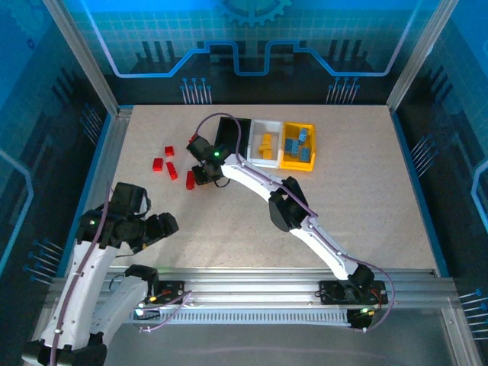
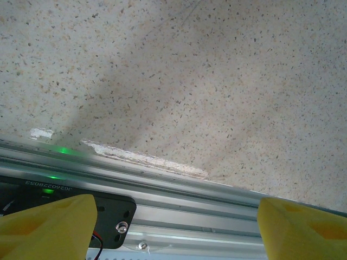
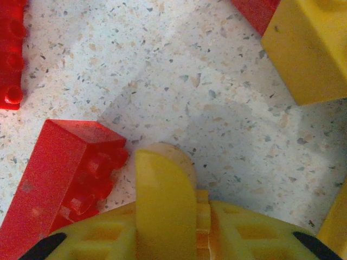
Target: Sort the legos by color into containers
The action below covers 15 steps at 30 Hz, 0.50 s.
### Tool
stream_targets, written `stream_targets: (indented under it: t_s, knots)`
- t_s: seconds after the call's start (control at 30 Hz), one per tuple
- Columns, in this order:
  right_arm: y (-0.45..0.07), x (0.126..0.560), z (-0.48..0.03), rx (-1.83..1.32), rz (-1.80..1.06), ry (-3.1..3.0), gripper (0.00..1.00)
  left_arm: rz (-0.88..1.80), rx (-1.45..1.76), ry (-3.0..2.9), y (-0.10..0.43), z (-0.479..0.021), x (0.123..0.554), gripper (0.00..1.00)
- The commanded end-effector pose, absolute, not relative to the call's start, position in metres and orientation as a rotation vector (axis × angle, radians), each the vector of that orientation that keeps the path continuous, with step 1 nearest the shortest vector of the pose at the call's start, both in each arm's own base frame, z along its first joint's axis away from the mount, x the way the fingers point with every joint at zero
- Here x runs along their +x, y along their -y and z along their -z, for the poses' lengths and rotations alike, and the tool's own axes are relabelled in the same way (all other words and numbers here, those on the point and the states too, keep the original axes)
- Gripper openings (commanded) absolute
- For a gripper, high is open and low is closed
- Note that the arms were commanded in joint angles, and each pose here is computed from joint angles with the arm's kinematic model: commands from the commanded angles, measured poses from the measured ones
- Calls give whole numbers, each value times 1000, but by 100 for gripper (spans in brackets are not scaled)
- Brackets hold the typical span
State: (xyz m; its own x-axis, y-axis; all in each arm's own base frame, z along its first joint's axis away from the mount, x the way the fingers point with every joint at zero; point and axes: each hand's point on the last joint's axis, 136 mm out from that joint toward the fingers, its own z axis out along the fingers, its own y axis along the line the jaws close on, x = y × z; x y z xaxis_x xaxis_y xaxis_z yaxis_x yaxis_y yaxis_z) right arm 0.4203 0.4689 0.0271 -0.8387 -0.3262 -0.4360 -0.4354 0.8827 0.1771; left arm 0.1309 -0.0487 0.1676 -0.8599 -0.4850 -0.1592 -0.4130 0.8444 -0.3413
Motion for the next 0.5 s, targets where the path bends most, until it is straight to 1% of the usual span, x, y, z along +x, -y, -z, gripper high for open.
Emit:
stream_targets:
  t_s: [0.0, 0.07, 0.27, 0.47]
  knots:
    - [-469, 412, -32, -582, -336, -2652, 32, 411, -702, -2795, 45, -165, 124, 79]
    - [-462, 408, -38, -569, -315, -2662, 28, 414, -701, -2788, 45, -165, 125, 79]
    - [-439, 385, -54, -585, -267, -2724, 24, 448, -697, -2760, 48, -167, 132, 81]
    - [-405, 350, -82, -602, -254, -2778, 22, 539, -706, -2722, 58, -166, 150, 86]
